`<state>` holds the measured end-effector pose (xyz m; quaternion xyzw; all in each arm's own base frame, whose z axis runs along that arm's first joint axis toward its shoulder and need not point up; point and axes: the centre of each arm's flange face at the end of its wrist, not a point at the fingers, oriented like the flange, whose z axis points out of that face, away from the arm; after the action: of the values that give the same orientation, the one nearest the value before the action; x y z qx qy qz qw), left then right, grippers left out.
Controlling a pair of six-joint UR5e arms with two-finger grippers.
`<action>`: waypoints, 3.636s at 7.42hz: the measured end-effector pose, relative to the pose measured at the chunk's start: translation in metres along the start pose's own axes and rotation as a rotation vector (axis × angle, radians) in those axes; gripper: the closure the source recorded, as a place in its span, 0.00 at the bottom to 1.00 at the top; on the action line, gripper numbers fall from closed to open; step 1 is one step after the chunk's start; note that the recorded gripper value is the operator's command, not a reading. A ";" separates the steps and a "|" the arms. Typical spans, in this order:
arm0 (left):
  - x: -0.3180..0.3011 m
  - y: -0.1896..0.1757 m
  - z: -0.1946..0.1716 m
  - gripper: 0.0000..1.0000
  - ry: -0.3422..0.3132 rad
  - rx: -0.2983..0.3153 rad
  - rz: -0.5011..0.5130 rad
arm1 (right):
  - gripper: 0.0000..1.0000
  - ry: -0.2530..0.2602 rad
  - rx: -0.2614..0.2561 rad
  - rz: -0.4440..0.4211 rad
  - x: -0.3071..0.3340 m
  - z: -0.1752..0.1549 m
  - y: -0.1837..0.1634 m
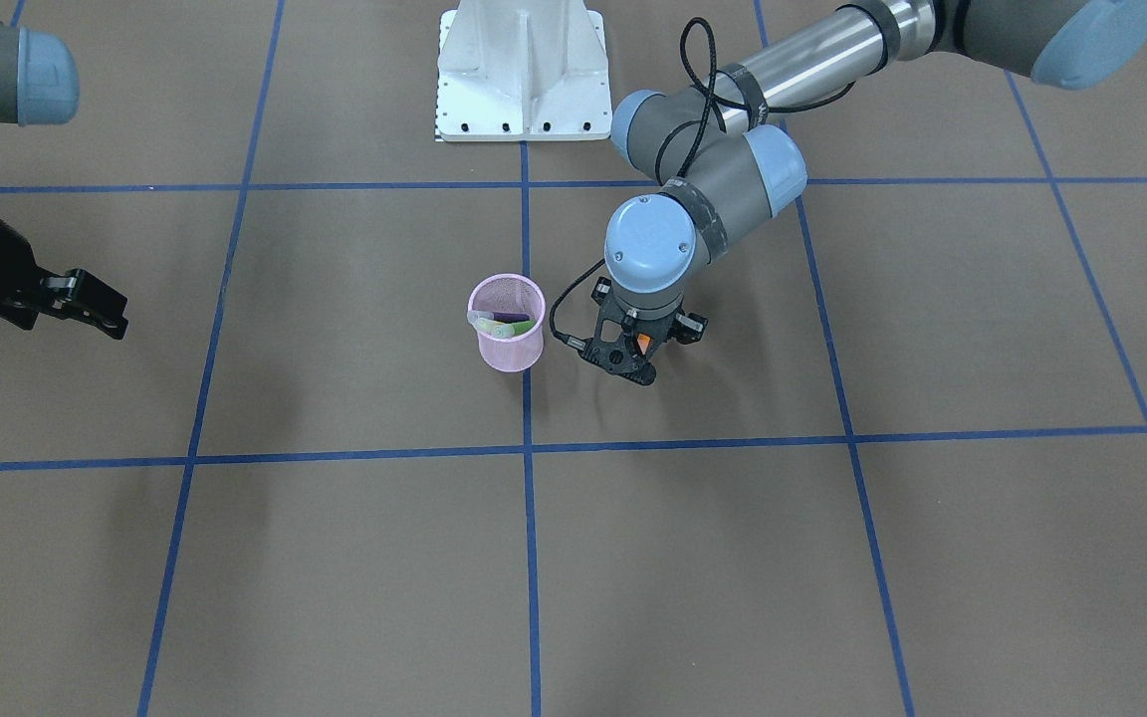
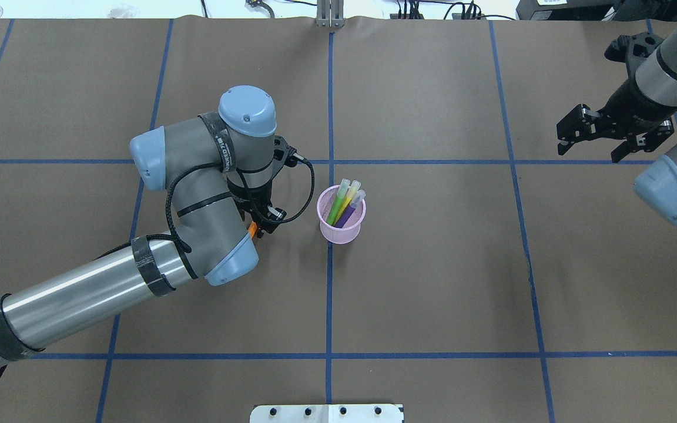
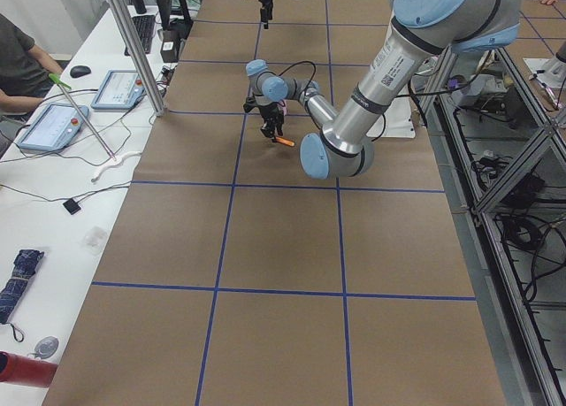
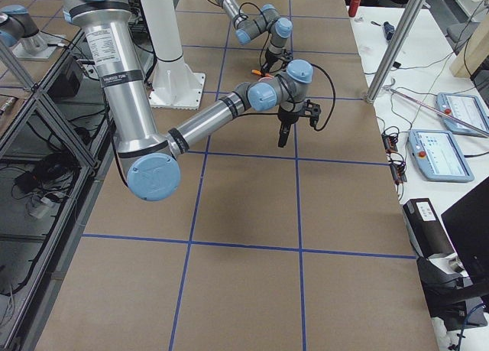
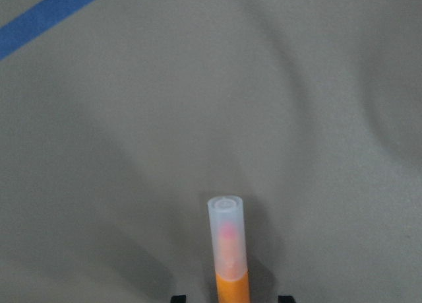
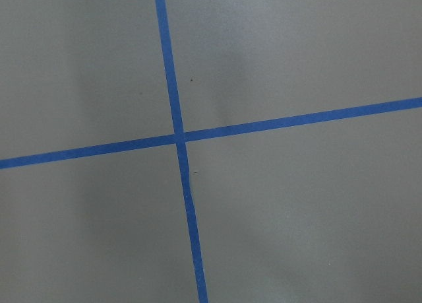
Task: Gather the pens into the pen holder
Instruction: 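Grasp the orange marker with the left gripper while the right gripper withdraws, then lift the orange marker with the left gripper over the pink cup and release it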
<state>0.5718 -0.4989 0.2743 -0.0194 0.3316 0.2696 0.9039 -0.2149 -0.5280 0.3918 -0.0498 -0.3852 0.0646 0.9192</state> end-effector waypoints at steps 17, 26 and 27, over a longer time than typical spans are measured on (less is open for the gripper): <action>0.071 0.037 -0.212 1.00 -0.007 0.560 -0.025 | 0.01 -0.035 0.040 0.012 -0.009 -0.027 -0.011; 0.159 0.082 -0.121 0.82 -0.067 0.962 0.041 | 0.00 -0.030 0.037 0.017 -0.009 -0.024 -0.015; 0.160 0.081 -0.117 0.46 -0.072 0.955 0.046 | 0.01 -0.029 0.037 0.018 -0.009 -0.024 -0.015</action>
<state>0.5639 -0.3788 0.0974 0.4149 0.3870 0.1073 0.8165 -0.2028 -0.5452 0.3709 -0.0353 -0.3969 0.0805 0.9136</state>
